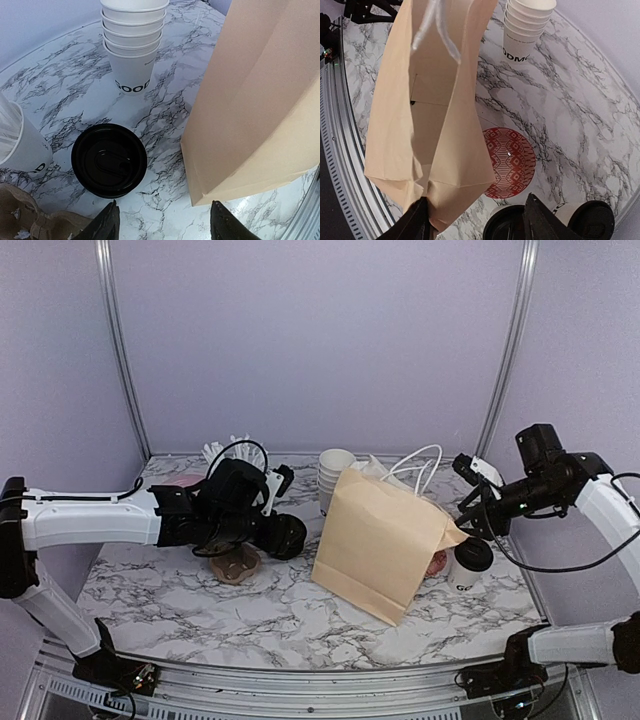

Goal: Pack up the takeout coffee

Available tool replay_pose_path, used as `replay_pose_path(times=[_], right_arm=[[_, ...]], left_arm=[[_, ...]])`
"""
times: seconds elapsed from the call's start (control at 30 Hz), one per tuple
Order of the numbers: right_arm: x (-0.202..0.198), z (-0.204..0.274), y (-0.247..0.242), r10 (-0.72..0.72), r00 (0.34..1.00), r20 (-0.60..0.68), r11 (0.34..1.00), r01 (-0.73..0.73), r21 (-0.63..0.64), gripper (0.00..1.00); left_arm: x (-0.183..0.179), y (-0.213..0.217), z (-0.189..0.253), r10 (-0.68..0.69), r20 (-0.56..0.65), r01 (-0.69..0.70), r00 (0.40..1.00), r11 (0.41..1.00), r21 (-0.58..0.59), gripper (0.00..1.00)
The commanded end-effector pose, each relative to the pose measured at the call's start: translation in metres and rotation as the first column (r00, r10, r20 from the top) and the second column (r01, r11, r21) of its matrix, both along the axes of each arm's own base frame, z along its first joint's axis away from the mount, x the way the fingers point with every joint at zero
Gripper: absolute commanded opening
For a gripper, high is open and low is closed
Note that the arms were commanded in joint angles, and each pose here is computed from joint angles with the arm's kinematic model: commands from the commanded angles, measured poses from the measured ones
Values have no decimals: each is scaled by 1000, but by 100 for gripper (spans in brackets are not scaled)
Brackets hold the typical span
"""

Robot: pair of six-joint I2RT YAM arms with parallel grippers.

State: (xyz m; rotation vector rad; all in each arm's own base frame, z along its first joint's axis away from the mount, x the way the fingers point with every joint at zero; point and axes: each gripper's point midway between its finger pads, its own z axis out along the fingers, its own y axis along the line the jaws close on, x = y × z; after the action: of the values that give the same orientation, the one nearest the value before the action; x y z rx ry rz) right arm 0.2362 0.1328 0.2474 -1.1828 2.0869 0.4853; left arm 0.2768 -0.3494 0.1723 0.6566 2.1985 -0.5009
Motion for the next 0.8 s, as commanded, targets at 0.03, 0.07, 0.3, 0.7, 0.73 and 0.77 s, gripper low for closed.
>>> replay_pose_path(times=[0.03, 0.07, 0.3, 0.7, 0.73, 0.77], right_arm=[[18, -38, -2, -16, 998, -58, 999, 14, -32, 60], [22, -39, 0, -12, 998, -64, 1000, 11, -21, 60], [24, -20, 23, 89, 995, -50, 993, -85, 80, 59], [-36, 17, 58, 310, 951, 14, 932, -307, 191, 66], [-36, 20, 60, 319, 948, 17, 927, -316, 203, 66], [-36, 26, 62, 324, 946, 26, 922, -322, 215, 67]], left_arm=[[-15, -10, 10, -69, -6, 69, 998, 996, -54, 62], [-20, -11, 11, -79, -8, 79, 997, 995, -57, 61], [-50, -12, 14, -118, -2, 118, 993, 991, -66, 61], [-55, 22, 53, -32, 50, 36, 998, 996, -80, 61], [-55, 24, 57, -29, 55, 34, 998, 996, -78, 61], [-55, 27, 62, -23, 65, 28, 998, 997, -79, 61]])
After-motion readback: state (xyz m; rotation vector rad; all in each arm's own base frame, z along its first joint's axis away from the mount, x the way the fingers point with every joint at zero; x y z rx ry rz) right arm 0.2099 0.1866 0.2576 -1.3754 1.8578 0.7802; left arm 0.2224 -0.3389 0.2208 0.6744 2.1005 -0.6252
